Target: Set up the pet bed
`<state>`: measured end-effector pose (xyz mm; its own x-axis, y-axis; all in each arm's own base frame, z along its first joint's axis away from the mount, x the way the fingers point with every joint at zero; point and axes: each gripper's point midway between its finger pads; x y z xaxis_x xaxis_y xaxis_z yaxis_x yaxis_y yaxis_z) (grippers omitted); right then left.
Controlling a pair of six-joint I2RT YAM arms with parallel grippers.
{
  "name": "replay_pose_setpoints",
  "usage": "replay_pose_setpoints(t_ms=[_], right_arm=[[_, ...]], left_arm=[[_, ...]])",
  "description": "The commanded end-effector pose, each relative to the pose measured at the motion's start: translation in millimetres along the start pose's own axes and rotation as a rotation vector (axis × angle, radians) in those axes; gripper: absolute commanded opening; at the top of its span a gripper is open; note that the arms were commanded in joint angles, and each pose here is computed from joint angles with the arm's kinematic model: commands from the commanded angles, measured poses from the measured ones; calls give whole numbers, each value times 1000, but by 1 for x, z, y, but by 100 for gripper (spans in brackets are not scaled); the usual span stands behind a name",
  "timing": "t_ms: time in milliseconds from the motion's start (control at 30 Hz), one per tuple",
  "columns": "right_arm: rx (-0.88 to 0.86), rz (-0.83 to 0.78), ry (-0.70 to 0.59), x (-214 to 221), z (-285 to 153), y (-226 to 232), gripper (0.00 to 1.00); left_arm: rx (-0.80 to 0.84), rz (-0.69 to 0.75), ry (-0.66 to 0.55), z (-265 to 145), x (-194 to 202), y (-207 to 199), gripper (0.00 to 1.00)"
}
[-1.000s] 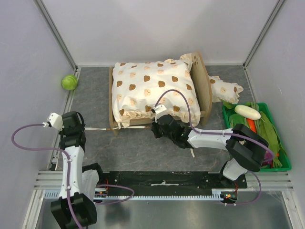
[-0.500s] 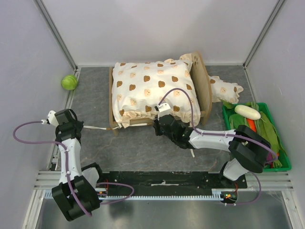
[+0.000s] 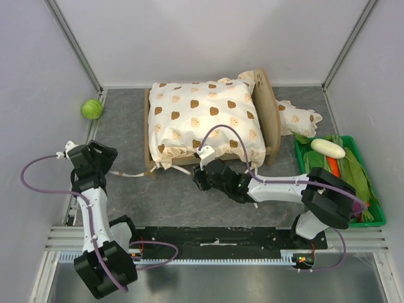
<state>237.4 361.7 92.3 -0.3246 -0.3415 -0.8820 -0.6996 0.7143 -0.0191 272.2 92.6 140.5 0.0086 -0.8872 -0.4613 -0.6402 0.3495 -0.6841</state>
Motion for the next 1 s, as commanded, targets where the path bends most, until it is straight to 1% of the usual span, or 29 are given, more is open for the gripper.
replay_pose_setpoints(t_ms=[0,33,100,133,167,200,233,267,300,333,367,400,433,467,500,533,567,600,633,667,700,733,767,833,867,900,933,967], right_arm=[[-146,-56,-10,-3,-12,41,45],[-153,-55,-8,-2,-16,42,52],[-166,-57,-46,-18,-30,41,61],[-139,-70,-31,-17,-36,33,72],[-131,-72,-75,-36,-49,30,75],[-116,-80,-90,-43,-56,25,78],[-39,-103,-75,-43,-63,8,81],[-1,-94,-131,-66,-79,-4,83],[56,-96,-145,-75,-88,-19,84],[171,-112,-110,-74,-99,-47,87],[262,-66,-165,-101,-118,-78,89],[310,-48,-176,-110,-129,-96,90],[354,-37,-159,-112,-138,-114,92],[438,-1,-196,-132,-157,-146,92],[480,10,-194,-138,-166,-162,93],[522,16,-166,-137,-173,-176,94],[581,44,-183,-150,-187,-201,95],[603,56,-173,-154,-191,-212,95],[622,63,-100,-145,-187,-222,95],[656,103,-123,-163,-200,-243,95],[660,113,-104,-165,-200,-252,95],[646,123,-6,-151,-187,-260,95],[673,167,-36,-173,-203,-279,95],[647,175,14,-177,-197,-288,95],[637,170,24,-178,-193,-291,95],[627,188,50,-173,-189,-293,95],[620,201,85,-166,-179,-301,94],[615,203,110,-161,-175,-303,92]], left_arm=[[153,56,71,-21,3,-38,83],[159,61,74,-24,2,-40,87],[169,79,67,-31,-1,-45,93],[173,84,60,-34,-4,-48,94],[178,89,54,-37,-7,-52,95],[216,109,53,-44,-12,-65,95],[230,116,68,-48,-11,-71,95],[254,126,77,-53,-12,-78,96],[310,144,89,-63,-14,-94,96],[347,157,97,-70,-14,-104,96],[381,169,100,-77,-15,-115,97],[437,201,82,-91,-21,-134,97],[480,240,98,-100,-13,-149,97],[490,265,103,-104,-9,-157,97],[506,302,51,-113,-17,-172,97],[552,348,89,-123,3,-187,98],[528,363,69,-119,4,-193,98],[596,413,110,-135,25,-213,98],[602,428,119,-136,32,-220,98],[604,449,137,-136,37,-232,98],[629,477,190,-142,54,-240,98],[636,491,214,-144,62,-245,98],[629,506,242,-144,69,-251,98],[632,535,285,-151,83,-256,98],[656,549,291,-158,83,-265,98],[643,580,329,-156,94,-264,99],[649,599,339,-157,97,-267,99],[688,643,341,-165,97,-276,99]])
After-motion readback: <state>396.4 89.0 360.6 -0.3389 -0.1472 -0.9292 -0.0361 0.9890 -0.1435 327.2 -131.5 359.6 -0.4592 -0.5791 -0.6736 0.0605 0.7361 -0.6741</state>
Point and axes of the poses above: each gripper's point midway between its finger pads, its own z axis out along the fingers, its own y axis along the line the jaws close on, x = y × z, and after that the axes turned 15 degrees about -z, right-handed
